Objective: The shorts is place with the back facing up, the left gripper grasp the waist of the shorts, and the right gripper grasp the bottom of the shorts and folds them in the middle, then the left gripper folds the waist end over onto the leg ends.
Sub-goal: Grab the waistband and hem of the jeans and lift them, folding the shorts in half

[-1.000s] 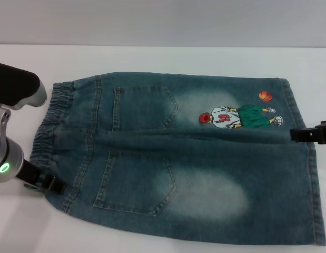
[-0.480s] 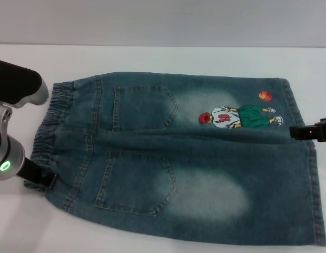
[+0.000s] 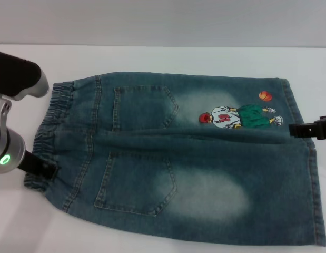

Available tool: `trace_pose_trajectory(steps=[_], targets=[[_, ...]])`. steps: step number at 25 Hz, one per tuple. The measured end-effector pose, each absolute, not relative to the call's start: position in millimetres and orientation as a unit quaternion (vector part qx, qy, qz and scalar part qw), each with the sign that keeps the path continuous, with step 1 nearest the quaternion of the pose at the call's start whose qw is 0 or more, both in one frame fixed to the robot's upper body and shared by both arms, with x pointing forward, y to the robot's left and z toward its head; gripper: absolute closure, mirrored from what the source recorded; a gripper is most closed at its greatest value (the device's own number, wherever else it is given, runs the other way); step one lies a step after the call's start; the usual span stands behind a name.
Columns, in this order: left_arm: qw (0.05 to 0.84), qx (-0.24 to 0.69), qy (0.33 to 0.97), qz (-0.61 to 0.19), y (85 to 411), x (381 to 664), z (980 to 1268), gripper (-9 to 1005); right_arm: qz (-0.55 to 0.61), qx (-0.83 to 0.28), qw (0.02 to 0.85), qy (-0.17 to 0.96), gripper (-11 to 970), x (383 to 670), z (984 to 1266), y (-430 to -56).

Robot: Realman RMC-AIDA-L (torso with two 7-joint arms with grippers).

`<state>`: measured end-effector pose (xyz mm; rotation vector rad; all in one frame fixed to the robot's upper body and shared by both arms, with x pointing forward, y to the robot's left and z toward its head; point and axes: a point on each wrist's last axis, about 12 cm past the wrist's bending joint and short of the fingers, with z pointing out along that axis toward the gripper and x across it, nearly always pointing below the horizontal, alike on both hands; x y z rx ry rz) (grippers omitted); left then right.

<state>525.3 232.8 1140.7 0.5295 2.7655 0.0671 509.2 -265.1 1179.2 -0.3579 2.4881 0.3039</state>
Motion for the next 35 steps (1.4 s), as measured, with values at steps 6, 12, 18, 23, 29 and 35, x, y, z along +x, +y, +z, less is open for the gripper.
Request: trace_pose_trajectory(steps=[6, 12, 18, 23, 29, 35], targets=[[0.169, 0.180, 0.969, 0.023, 234.0, 524.9, 1147.4, 966, 0.114, -0.136, 0.301, 0.937, 226, 509.9, 1179.5, -264.8], [0.165, 0.166, 0.972, 0.024, 240.3, 523.7, 1143.8, 934, 0.115, -0.135, 0.299, 0.938, 226, 510.0, 1178.4, -265.1], [0.149, 0.169, 0.974, 0.027, 241.0, 524.0, 1136.6, 804, 0.115, -0.137, 0.300, 0.937, 226, 511.2, 1179.1, -263.9], [0.150, 0.167, 0.974, 0.027, 242.1, 524.1, 1137.2, 533, 0.114, -0.138, 0.300, 0.937, 226, 511.6, 1178.6, -263.1], [0.154, 0.168, 0.973, 0.028, 241.8, 526.3, 1137.6, 353, 0.114, -0.139, 0.300, 0.937, 226, 512.0, 1178.9, -263.1], [0.150, 0.166, 0.974, 0.028, 242.7, 526.6, 1135.5, 244, 0.114, -0.138, 0.301, 0.937, 226, 512.2, 1179.2, -263.5]])
